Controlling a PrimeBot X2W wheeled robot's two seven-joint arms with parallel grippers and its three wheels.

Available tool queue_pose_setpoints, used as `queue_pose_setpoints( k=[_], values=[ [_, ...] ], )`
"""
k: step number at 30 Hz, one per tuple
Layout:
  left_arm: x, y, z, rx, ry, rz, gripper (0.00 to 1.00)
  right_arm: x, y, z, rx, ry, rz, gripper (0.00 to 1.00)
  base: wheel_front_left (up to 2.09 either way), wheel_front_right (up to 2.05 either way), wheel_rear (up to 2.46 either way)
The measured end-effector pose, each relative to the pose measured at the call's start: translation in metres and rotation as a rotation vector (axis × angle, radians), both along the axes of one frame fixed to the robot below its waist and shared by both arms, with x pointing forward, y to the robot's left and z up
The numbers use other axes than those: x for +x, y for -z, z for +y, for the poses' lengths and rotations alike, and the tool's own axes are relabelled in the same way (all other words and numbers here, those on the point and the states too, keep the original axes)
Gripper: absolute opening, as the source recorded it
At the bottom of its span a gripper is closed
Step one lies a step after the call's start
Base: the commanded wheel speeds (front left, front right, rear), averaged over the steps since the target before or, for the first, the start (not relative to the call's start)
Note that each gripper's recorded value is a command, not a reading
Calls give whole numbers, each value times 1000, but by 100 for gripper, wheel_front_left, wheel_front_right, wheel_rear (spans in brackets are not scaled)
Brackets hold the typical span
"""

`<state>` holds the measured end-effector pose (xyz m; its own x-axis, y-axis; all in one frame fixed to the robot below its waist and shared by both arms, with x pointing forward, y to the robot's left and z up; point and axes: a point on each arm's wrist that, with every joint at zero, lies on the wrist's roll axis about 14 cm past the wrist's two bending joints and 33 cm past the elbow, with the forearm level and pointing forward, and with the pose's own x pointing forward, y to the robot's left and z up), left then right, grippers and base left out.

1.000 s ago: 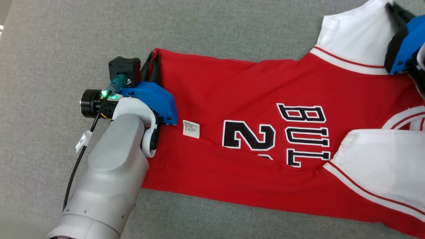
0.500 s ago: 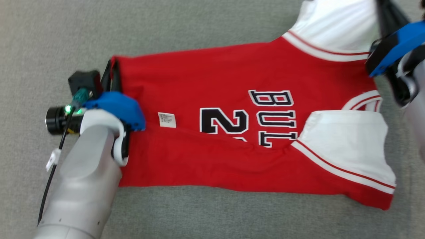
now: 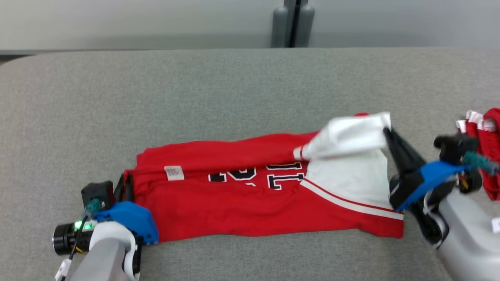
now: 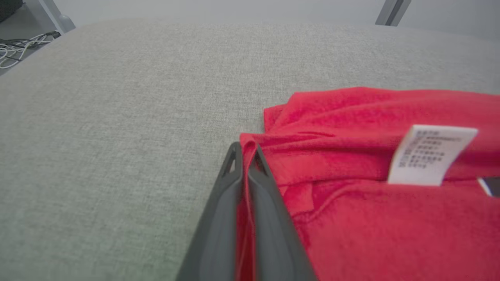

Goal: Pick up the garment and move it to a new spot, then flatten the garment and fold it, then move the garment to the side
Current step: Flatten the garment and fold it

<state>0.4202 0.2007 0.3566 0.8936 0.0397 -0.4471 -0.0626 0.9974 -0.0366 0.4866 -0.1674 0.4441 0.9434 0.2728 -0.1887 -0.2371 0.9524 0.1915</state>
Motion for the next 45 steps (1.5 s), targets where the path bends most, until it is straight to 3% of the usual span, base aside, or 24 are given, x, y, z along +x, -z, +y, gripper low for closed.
queue_pose_setpoints(
  k=[6,7,8,9,18,28,34,36,37,42,45],
  values=[
    [-20,8,-10,-20,15,28,0,-36,20,-5,29,36,66,0,0,0,0],
    [-24,10,-15,-28,15,32,6,-44,28,-5,44,52,93,26,0,0,0],
    [-24,9,-16,-33,7,29,37,-47,32,-5,47,57,106,47,0,0,0],
    [-24,8,-16,-37,-3,23,98,-48,34,-4,50,60,111,100,0,0,0],
    [-39,-18,0,-52,-135,-90,100,-27,5,-9,104,115,22,100,0,0,0],
    [-60,-26,4,-59,-175,-124,100,-49,70,4,7,102,231,100,0,0,0],
    [-64,-24,10,-52,-187,-117,100,-49,84,22,32,89,301,100,0,0,0],
    [-65,-24,9,-55,-186,-116,100,-50,85,29,38,71,311,48,0,0,0],
    [-65,-23,10,-55,-186,-114,100,-50,84,34,51,65,314,1,0,0,0],
    [-63,-22,1,-60,-155,-114,100,-51,77,37,68,49,285,0,0,0,0],
    [-59,-23,-6,-74,-136,-117,100,-47,67,16,69,97,242,0,0,0,0]
  ],
)
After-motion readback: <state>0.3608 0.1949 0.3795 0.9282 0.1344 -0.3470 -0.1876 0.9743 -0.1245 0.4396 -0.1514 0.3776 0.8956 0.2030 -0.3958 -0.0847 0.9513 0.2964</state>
